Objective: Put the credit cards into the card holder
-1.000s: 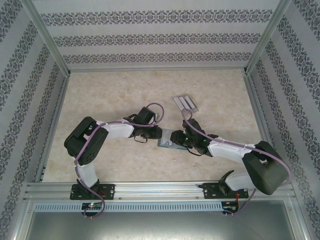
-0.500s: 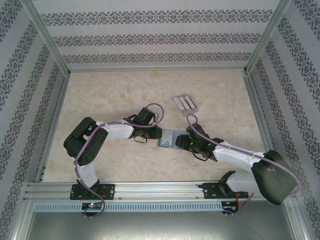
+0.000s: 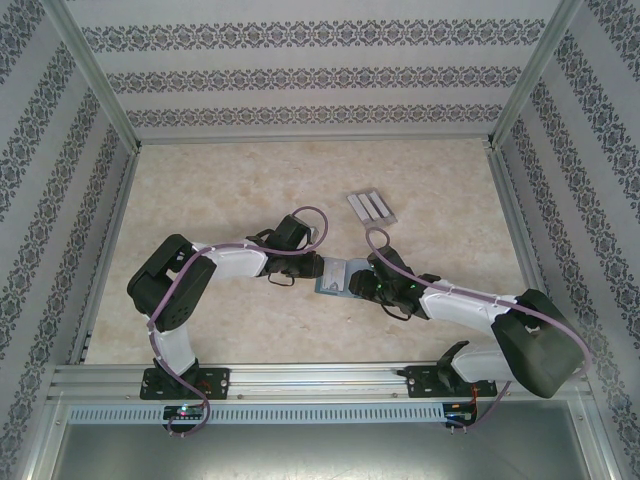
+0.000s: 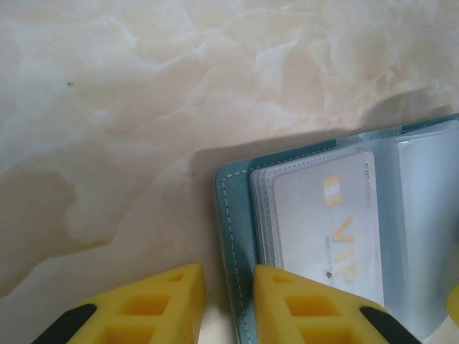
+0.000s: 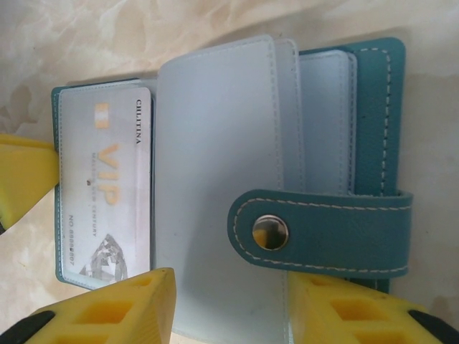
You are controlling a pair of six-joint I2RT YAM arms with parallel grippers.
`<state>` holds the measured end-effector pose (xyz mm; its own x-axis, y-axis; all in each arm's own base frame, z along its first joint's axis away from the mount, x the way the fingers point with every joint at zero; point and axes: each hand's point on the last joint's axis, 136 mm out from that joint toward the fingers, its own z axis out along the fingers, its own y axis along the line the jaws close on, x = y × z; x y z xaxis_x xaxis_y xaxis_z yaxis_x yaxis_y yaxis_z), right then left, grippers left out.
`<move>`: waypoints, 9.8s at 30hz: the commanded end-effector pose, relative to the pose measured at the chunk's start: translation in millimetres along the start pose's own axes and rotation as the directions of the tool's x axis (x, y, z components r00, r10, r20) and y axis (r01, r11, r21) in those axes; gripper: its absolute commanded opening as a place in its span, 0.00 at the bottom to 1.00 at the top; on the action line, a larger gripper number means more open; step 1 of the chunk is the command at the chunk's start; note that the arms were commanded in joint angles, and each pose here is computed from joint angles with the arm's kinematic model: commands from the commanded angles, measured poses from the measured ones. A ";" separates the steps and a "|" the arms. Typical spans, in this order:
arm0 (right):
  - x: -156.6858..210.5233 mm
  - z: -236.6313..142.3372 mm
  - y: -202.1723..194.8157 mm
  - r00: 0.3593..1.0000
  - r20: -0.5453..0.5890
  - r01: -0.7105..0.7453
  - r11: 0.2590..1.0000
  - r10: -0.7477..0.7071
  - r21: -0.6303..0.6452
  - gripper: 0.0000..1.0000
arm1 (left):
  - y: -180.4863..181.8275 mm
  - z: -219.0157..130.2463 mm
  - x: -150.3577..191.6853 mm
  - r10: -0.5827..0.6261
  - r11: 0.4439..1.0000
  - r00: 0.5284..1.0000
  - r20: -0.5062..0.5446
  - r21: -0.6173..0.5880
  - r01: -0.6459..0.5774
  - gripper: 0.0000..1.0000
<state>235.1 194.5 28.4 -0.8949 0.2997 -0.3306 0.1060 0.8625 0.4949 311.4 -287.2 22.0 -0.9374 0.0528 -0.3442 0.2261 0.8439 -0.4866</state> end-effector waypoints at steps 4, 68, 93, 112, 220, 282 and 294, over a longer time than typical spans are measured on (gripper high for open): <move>-6.3 -4.0 12.3 0.999 0.009 0.038 0.999 -0.037 -0.013 0.38 | 18.2 1.1 4.6 -0.020 0.997 1.000 0.003 -0.075 0.020 0.26; -194.3 19.1 59.6 0.779 0.022 0.594 0.750 -0.626 0.291 0.63 | 85.0 -61.4 -23.0 -0.196 0.966 0.942 0.272 -0.114 0.234 0.43; -232.9 2.2 25.1 0.665 -0.119 0.600 0.433 -0.737 0.673 0.59 | 82.7 -66.0 -24.2 -0.181 0.968 0.945 0.273 -0.118 0.220 0.46; -225.5 5.7 35.6 0.649 -0.114 0.638 0.457 -0.752 0.620 0.09 | 82.5 -63.2 -23.6 -0.187 0.968 0.947 0.263 -0.113 0.222 0.45; -34.4 18.9 -4.6 0.972 -0.085 -0.235 0.933 0.220 -0.272 0.00 | 18.8 -30.7 -13.3 0.047 0.997 0.988 0.147 -0.069 -0.037 0.47; -31.5 35.7 49.2 0.979 0.005 -0.196 0.958 0.202 -0.211 0.00 | 23.2 -5.4 -0.8 -0.038 0.996 0.998 0.052 -0.077 0.042 0.20; -31.6 49.0 64.5 0.979 -0.021 -0.204 0.950 0.205 -0.237 0.00 | 24.2 -4.7 0.1 -0.049 0.996 0.997 0.052 -0.077 0.053 0.19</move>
<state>284.7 249.1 25.3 -0.8648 0.4635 -0.1933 0.2025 0.6740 0.7104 320.3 -261.6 21.7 -0.9212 -0.0208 -0.3886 0.1697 0.8771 -0.4494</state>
